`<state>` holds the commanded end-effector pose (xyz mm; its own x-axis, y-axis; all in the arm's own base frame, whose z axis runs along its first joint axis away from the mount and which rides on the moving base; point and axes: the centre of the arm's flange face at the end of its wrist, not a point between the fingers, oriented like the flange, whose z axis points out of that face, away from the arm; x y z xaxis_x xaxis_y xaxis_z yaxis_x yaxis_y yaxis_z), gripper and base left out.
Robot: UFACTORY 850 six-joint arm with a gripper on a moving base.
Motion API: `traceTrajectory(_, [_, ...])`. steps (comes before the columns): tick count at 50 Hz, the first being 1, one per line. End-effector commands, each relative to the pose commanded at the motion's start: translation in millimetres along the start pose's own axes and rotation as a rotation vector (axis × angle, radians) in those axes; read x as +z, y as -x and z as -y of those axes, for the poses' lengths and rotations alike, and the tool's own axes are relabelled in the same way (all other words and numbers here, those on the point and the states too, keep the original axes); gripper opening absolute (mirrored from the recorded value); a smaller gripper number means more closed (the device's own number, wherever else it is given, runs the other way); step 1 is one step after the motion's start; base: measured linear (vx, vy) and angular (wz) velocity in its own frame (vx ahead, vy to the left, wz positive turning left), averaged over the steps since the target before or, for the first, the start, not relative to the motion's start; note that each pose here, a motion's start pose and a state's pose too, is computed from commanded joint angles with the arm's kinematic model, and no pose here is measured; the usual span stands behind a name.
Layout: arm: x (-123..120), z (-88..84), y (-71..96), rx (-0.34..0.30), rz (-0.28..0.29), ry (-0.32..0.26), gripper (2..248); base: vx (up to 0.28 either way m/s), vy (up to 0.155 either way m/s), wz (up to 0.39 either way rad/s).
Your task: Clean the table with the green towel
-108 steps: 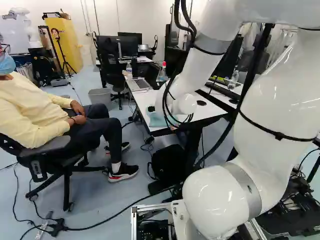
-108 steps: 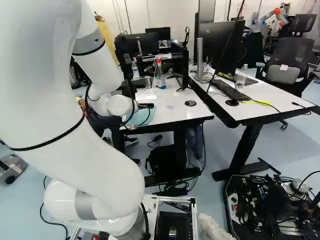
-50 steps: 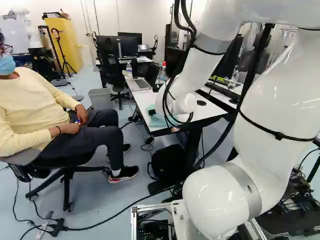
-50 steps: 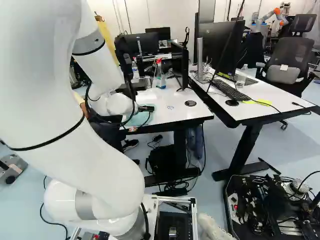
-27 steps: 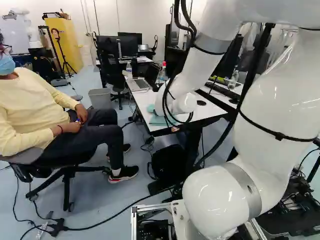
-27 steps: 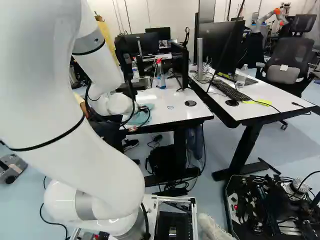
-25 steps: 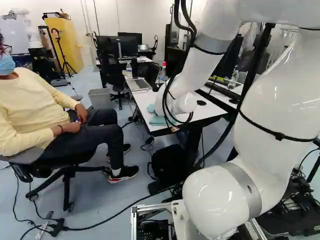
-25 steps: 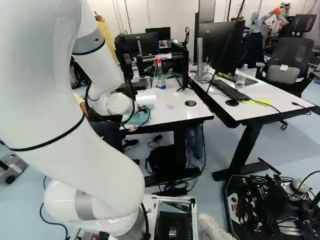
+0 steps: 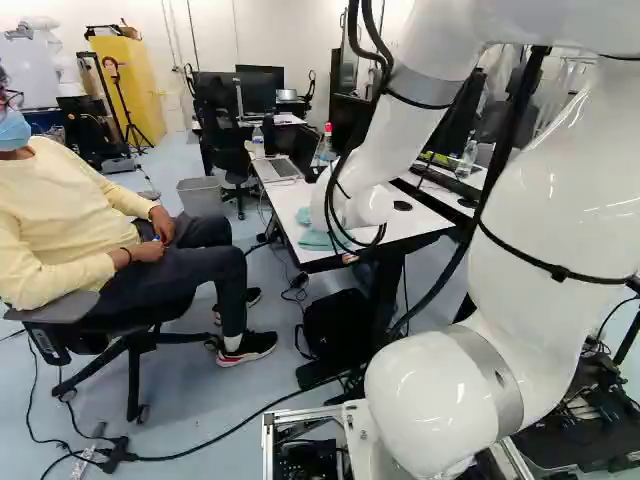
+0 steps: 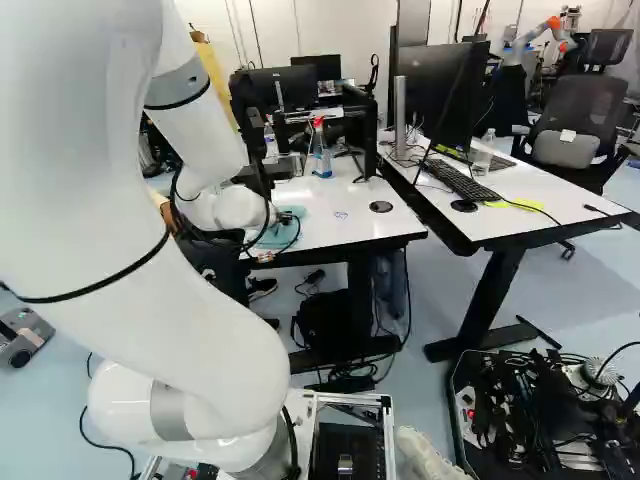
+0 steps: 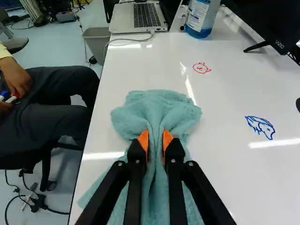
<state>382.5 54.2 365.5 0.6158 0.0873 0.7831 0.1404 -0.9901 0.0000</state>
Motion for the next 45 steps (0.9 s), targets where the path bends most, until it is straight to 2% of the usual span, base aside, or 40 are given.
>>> traceTrajectory(15, [-2.2, 0.0, -1.4, 0.0, -0.006, 0.0, 54, 0.0, 0.0, 0.0])
traceTrajectory(45, [-28.4, -1.4, -16.7, 0.002, -0.068, 0.003, 54, 0.0, 0.0, 0.0])
